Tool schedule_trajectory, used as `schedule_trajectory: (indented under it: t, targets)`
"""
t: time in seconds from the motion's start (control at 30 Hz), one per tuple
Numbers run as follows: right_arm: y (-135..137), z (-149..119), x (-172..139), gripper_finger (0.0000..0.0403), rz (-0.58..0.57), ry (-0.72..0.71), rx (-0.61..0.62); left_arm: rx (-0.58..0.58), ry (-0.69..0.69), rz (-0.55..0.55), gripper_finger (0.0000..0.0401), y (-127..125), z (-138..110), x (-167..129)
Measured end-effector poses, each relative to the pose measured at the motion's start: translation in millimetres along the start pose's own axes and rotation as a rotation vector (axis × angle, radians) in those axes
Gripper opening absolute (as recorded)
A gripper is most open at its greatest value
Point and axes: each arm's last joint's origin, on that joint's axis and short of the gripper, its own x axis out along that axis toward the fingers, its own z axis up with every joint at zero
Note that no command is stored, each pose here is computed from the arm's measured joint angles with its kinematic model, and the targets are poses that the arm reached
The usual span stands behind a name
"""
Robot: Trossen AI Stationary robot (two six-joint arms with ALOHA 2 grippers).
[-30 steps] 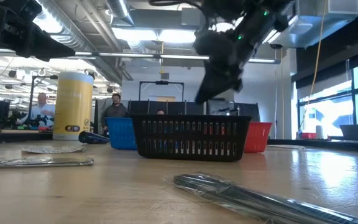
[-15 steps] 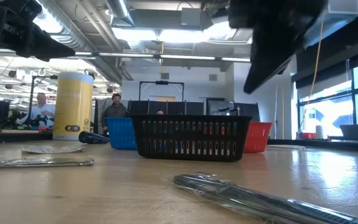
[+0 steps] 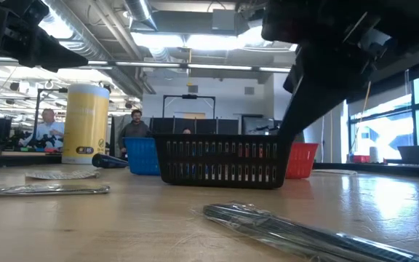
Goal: Pick & Place Travel size toiletries
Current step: Adjust the red bin
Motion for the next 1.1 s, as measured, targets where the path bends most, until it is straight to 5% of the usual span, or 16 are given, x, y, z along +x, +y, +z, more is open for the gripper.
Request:
schedule_trajectory:
  t: [0.43, 0.63, 0.9, 1.1]
  targets:
    - [-13.8, 2.3, 3.4, 0.0000, -0.062, 0.029, 0.038, 0.000, 0.000, 0.000, 0.0037, 0.0, 0.1, -0.1]
    - [-6.2, 1.5, -6.2, 0.0000, -0.003, 0.032, 0.031, 0.000, 0.000, 0.000, 0.0036, 0.0, 0.0, 0.0]
    - [-45.5, -18.5, -38.7, 0.0000, -0.399, 0.223, 0.153, 0.000, 0.000, 0.000, 0.0038, 0.0, 0.0, 0.0]
    - [-82.1, -22.6, -40.3, 0.0000, -0.478, 0.302, 0.209, 0.000, 0.000, 0.000, 0.0036, 0.0, 0.1, -0.1]
